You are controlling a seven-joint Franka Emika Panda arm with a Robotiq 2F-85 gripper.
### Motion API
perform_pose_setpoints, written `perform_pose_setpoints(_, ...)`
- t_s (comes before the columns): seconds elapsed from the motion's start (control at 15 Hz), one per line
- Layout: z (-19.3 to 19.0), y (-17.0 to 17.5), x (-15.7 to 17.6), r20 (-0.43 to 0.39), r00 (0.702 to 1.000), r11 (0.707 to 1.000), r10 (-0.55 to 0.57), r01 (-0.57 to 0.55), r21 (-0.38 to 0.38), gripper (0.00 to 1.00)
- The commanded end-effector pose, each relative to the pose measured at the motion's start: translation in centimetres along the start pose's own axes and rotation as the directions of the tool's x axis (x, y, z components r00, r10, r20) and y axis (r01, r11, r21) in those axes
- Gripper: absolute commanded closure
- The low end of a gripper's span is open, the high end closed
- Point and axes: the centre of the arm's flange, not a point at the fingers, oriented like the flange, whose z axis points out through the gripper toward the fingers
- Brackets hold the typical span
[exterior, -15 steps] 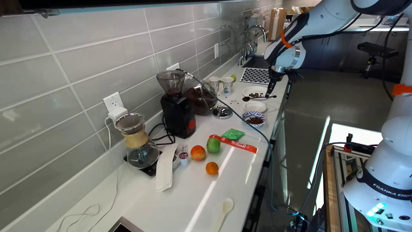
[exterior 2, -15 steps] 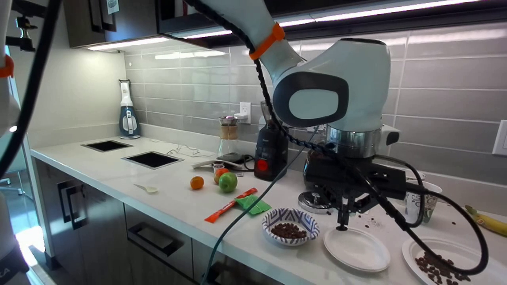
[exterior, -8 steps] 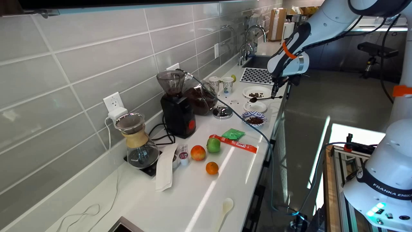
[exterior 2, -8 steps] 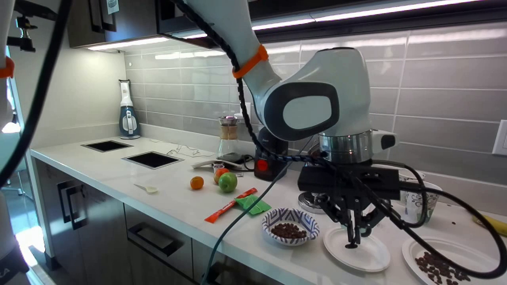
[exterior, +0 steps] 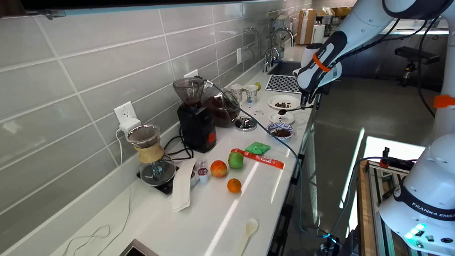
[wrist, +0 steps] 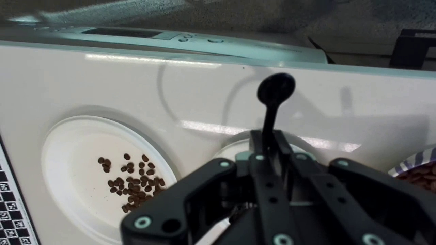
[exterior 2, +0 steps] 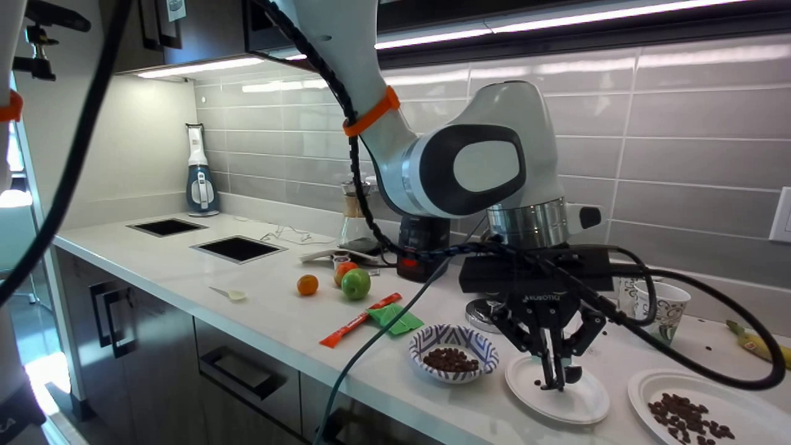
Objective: Use the silver soon to put some of the brown objects onto the small plate
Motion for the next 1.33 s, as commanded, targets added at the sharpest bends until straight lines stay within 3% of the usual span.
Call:
perform_pose_setpoints(0.0,-0.1,-1.3,-0.1,0.049,0.999,0.996,-0.019,0.022,-0.081,0.98)
perform_pose_setpoints(0.47,-0.2,-2.9,0.6,0.119,0.988,0.974,-0.102,0.123,-0.189,0.98)
perform_pose_setpoints(0.87,0.2,-5.6,1.8,0.169,0.967,0.928,-0.189,0.233,-0.291,0.98)
perform_pose_setpoints(1.0,0.3,-6.0,2.0,0.16,0.967,0.921,-0.198,0.239,-0.308,0.98)
perform_pose_setpoints(1.07,-0.2,-4.7,2.7,0.155,0.968,0.929,-0.199,0.236,-0.285,0.91)
perform_pose_setpoints(1.27,-0.1,-5.0,2.8,0.155,0.967,0.925,-0.201,0.239,-0.296,0.91)
